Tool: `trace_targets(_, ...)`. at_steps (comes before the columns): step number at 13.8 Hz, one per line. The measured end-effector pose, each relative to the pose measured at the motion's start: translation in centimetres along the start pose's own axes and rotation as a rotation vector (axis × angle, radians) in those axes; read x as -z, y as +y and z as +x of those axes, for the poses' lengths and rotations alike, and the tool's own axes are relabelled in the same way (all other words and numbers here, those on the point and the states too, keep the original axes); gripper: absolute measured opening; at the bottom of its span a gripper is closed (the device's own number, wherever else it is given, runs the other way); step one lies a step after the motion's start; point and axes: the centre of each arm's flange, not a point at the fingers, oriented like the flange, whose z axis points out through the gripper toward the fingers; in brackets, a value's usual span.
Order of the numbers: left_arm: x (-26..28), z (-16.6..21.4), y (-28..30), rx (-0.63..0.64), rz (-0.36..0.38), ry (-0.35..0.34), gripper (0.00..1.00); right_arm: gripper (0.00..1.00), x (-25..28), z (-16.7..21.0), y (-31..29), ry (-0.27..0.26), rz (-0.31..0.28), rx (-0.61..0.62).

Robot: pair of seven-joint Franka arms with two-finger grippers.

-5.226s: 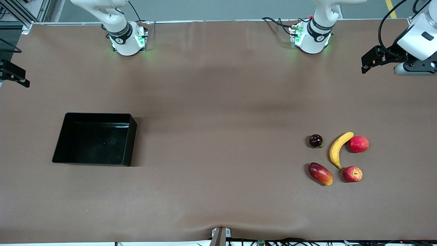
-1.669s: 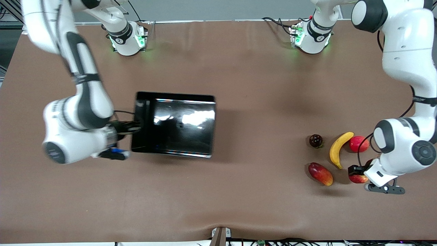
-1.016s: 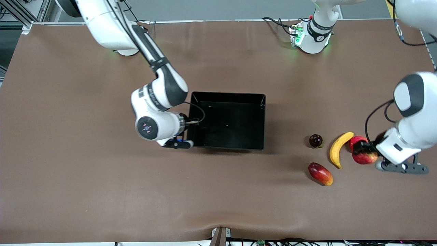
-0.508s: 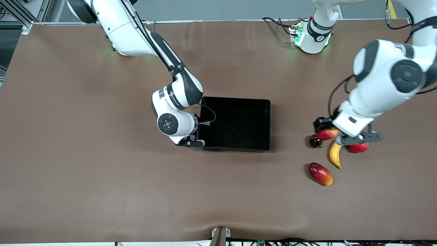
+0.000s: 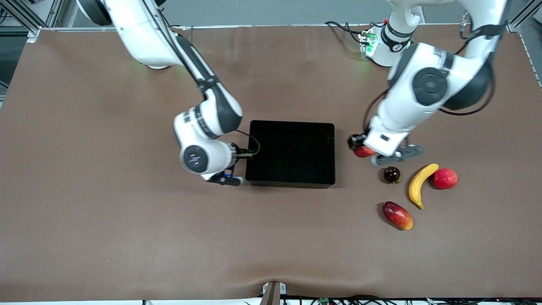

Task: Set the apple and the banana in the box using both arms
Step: 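Carry the apple over the box while the right gripper releases and withdraws, then lower the red apple into the box and open the left gripper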

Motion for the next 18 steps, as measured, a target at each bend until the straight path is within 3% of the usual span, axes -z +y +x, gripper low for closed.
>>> trace_targets(1, -1.0, -1.3, 1.8, 0.020, 0.002, -0.005, 0.72, 1.00, 3.3, 0.3, 1.9, -0.015, 0.003, -0.021)
trace_targets(5, -7.1, -5.4, 7.3, 0.075, 0.056, 0.062, 0.72, 1.00, 15.0, 1.5, 11.9, -0.049, 0.019, -0.044)
trace_targets(7, -10.7, -6.3, 8.8, 0.088, 0.068, 0.058, 0.72, 1.00, 19.3, 2.0, 18.0, -0.049, 0.003, -0.055)
trace_targets(10, -16.0, -7.9, 9.8, 0.085, 0.068, 0.074, 0.72, 1.00, 24.2, 2.0, 26.4, 0.023, -0.085, -0.067)
trace_targets(13, -20.1, -9.5, 8.9, 0.065, 0.072, 0.080, 0.72, 1.00, 28.9, 0.0, 32.7, 0.091, -0.168, 0.050)
trace_targets(16, -20.9, -9.8, 8.5, 0.058, 0.081, 0.076, 0.72, 1.00, 32.0, -0.9, 40.2, 0.149, -0.131, 0.049)
trace_targets(18, -21.0, -9.9, 8.5, 0.057, 0.084, 0.074, 0.72, 1.00, 33.8, -2.1, 43.3, 0.214, -0.114, 0.051)
